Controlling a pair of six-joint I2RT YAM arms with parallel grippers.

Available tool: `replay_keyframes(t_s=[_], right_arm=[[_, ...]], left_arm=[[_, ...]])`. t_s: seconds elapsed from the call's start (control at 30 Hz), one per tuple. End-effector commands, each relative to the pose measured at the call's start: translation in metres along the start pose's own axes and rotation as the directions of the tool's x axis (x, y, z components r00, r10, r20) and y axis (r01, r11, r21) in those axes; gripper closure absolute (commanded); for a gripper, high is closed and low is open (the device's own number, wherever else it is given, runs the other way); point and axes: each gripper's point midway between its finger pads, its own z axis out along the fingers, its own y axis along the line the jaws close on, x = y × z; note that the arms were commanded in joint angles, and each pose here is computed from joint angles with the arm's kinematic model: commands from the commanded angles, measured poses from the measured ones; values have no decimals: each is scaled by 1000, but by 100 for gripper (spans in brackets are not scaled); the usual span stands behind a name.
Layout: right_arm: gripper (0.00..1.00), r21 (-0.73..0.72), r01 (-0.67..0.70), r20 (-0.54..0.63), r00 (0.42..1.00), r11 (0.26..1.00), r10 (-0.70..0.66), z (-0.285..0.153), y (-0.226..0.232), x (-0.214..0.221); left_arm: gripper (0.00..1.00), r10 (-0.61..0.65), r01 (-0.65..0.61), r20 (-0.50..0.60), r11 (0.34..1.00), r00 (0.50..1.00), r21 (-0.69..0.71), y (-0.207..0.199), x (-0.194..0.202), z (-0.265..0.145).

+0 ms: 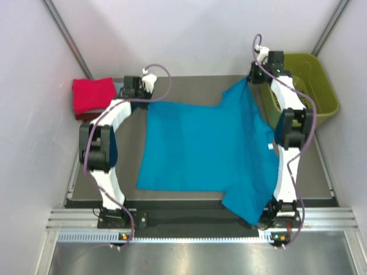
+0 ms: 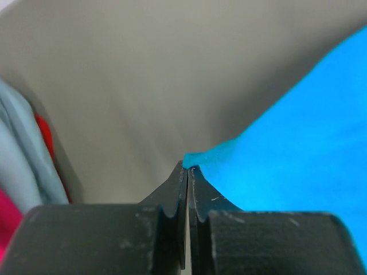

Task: Fold and stack the t-shirts
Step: Flatten the tshirt out

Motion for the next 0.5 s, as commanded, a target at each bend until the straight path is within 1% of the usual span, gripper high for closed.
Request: replay_keyframes(t_s=[0.0,0.03,0.07,0.1,0.13,0.17,0.23,0.37,0.47], right_arm=[[100,-21,75,56,996,997,-74,23,11,-32],[100,-2,88,97,991,996,-88,26,10,-45],[100,5,84,104,991,996,-84,33,7,-43],[100,8,68,115,991,998,-69,40,5,-42],[100,30,64,141,988,998,-67,46,-1,-44],[100,38,53,153,987,998,-58,50,-3,-44],[100,55,22,186,982,998,-32,55,-4,-50],[100,49,39,235,971,998,-50,58,8,-64],[100,66,58,263,962,996,-74,60,8,-72]], left_arm=[[100,32,-17,147,995,989,-99,46,-64,10],[100,22,-7,143,994,989,-105,52,-65,16],[100,5,5,104,995,995,-100,55,-52,32],[100,1,15,130,992,992,-123,68,-65,32],[100,-6,23,131,992,991,-128,72,-66,36],[100,-15,30,111,990,994,-137,76,-58,45],[100,-30,49,124,987,992,-153,86,-65,48],[100,-52,75,130,981,990,-178,98,-68,52],[100,-61,86,132,978,989,-190,105,-66,53]])
